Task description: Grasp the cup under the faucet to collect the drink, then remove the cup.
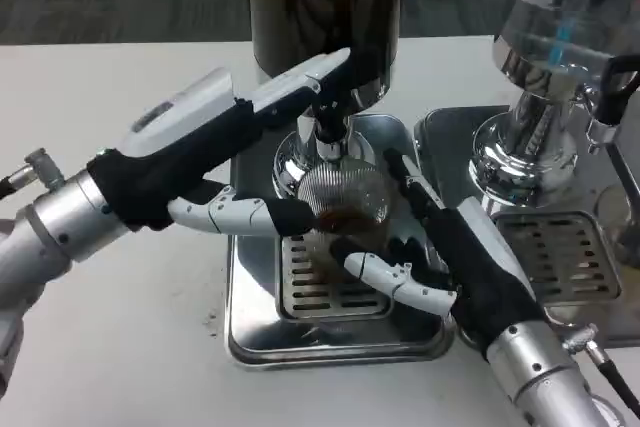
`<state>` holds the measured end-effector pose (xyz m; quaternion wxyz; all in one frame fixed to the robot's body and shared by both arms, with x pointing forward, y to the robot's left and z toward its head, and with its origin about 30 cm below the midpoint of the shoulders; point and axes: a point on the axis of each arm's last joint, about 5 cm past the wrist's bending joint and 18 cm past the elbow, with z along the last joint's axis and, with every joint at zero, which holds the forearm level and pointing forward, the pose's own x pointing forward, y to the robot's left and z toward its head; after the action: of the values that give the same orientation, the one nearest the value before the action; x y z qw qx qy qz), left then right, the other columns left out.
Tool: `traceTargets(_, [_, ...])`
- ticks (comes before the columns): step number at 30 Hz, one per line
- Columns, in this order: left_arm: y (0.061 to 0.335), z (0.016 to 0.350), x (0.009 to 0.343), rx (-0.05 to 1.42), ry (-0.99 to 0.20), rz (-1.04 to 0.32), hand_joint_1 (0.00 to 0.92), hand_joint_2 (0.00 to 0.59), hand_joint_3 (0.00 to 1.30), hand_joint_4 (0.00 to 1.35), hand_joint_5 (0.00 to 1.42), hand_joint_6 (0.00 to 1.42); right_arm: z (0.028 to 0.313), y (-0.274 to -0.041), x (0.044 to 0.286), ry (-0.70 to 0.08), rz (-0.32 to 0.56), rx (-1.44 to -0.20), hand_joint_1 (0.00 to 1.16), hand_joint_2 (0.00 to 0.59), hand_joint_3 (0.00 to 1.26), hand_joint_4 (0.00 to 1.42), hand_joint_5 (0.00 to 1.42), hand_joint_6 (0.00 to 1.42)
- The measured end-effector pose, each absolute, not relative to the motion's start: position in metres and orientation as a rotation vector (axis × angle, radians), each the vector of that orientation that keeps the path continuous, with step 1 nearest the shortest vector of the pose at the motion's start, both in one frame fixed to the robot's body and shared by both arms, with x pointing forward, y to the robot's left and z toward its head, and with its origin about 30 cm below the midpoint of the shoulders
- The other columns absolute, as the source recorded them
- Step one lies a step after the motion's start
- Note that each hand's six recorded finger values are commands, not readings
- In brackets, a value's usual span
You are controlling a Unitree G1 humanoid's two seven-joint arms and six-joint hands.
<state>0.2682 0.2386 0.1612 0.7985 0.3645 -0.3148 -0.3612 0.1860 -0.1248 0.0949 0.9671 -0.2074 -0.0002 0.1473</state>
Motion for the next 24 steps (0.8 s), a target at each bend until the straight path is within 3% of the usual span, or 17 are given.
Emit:
traceTargets(15, [0.2397,0.1594,0.2698,0.737,-0.667,-0.777,0.0,0.089,0.0,0.0,0.0,0.12,0.0942,-0.1245,0.1859,0.0,0.298,-0.418,0.55,0.208,0.0,0.0,0.0,0.02])
traceTargets(18, [0.2398,0.1595,0.2702,0.729,-0.664,-0.779,0.0,0.088,0.0,0.0,0.0,0.12,0.0939,-0.1245,0.1859,0.001,0.298,-0.418,0.56,0.282,0.0,0.0,0.0,0.02])
traceTargets(24, [0.2406,0.1594,0.2712,0.696,-0.652,-0.779,0.0,0.088,0.0,0.0,0.0,0.12,0.0936,-0.1245,0.1859,0.003,0.298,-0.418,0.55,0.299,0.0,0.0,0.0,0.02])
